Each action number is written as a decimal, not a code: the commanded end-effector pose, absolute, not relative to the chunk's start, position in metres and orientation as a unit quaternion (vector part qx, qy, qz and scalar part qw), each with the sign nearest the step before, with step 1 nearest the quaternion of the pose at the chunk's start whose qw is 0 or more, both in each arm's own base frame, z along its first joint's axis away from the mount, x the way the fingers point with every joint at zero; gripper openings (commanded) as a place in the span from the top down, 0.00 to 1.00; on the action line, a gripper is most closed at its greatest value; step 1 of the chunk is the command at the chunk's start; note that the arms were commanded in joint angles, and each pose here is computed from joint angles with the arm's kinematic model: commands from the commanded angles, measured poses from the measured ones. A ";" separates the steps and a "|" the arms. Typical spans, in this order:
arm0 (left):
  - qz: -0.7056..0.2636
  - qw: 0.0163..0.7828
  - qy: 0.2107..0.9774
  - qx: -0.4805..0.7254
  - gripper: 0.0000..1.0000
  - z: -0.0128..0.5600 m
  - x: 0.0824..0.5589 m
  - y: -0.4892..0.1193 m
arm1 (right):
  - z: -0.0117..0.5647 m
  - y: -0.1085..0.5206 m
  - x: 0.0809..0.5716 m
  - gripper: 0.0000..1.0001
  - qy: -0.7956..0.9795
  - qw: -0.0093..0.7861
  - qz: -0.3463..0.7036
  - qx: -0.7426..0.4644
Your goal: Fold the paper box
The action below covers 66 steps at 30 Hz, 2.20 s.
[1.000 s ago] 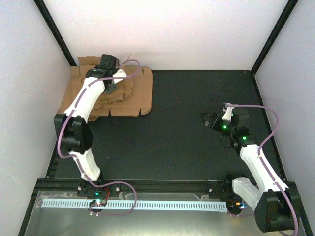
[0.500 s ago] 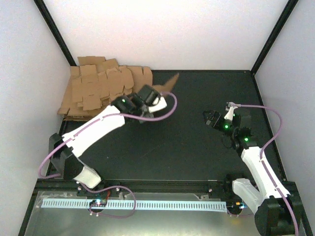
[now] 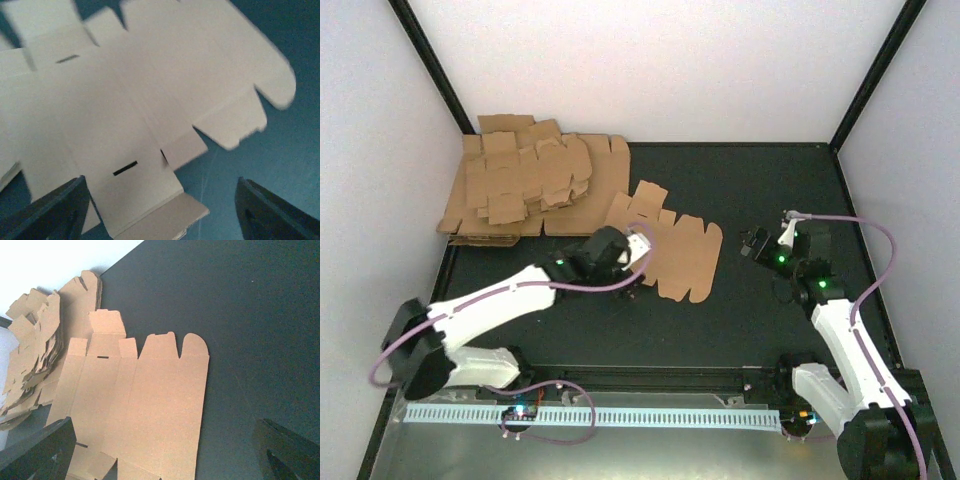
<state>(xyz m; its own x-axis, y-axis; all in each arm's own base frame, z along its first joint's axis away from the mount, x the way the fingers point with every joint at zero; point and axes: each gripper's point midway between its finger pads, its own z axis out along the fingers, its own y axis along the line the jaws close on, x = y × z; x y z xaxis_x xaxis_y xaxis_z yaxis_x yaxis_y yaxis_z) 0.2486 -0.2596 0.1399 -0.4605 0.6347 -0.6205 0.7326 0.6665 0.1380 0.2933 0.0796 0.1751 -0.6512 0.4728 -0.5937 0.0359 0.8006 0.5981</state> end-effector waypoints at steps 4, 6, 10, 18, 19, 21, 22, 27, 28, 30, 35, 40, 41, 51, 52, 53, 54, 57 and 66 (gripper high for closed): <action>-0.157 0.443 0.870 0.151 0.01 0.201 0.298 -0.202 | 0.161 0.093 0.298 0.00 0.873 0.355 0.303 0.141; -0.193 0.406 0.889 0.085 0.01 0.190 0.307 -0.184 | 0.158 0.098 0.300 0.01 0.877 0.344 0.305 0.137; -0.276 0.318 0.906 0.042 0.01 0.160 0.318 -0.173 | 0.150 0.106 0.304 0.00 0.886 0.330 0.299 0.128; -0.362 0.200 0.911 0.007 0.18 0.105 0.338 -0.175 | 0.127 0.125 0.307 0.00 0.903 0.292 0.295 0.106; -0.359 0.198 0.912 0.007 0.20 0.102 0.341 -0.175 | 0.124 0.127 0.307 0.00 0.906 0.286 0.294 0.104; -0.346 0.198 0.917 0.004 0.21 0.096 0.346 -0.172 | 0.119 0.129 0.308 0.01 0.909 0.278 0.294 0.100; -0.343 0.197 0.918 0.003 0.22 0.093 0.347 -0.171 | 0.118 0.130 0.308 0.00 0.910 0.276 0.294 0.098; -0.359 0.174 0.917 0.006 0.36 0.077 0.350 -0.178 | 0.108 0.133 0.309 0.01 0.914 0.266 0.291 0.092; -0.363 0.167 0.917 0.006 0.39 0.074 0.350 -0.180 | 0.106 0.133 0.310 0.00 0.915 0.263 0.291 0.092; -0.369 0.159 0.916 0.006 0.48 0.068 0.349 -0.182 | 0.102 0.135 0.310 0.01 0.918 0.257 0.290 0.088; -0.383 0.160 0.910 0.015 0.67 0.067 0.342 -0.185 | 0.099 0.137 0.311 0.01 0.920 0.251 0.291 0.076; -0.398 0.134 0.908 0.006 0.84 0.055 0.321 -0.187 | 0.098 0.138 0.313 0.00 0.922 0.253 0.285 0.064; -0.402 0.132 0.906 -0.002 0.85 0.055 0.316 -0.187 | 0.099 0.138 0.313 0.00 0.922 0.254 0.285 0.063; -0.439 0.157 0.884 -0.044 0.96 0.069 0.248 -0.238 | 0.104 0.149 0.313 0.01 0.919 0.253 0.298 0.043; -0.437 0.161 0.884 -0.046 0.97 0.073 0.243 -0.243 | 0.104 0.150 0.313 0.00 0.920 0.252 0.298 0.041; -0.432 0.166 0.885 -0.052 0.94 0.077 0.240 -0.246 | 0.103 0.151 0.312 0.01 0.920 0.250 0.299 0.040; -0.428 0.167 0.886 -0.068 0.80 0.079 0.238 -0.245 | 0.103 0.152 0.312 0.01 0.920 0.249 0.300 0.037; -0.430 0.207 0.874 -0.089 0.44 0.096 0.238 -0.235 | 0.102 0.158 0.310 0.00 0.921 0.246 0.300 0.027; -0.357 0.283 0.888 -0.067 0.17 0.115 0.289 -0.188 | 0.106 0.172 0.304 0.03 0.918 0.241 0.316 -0.009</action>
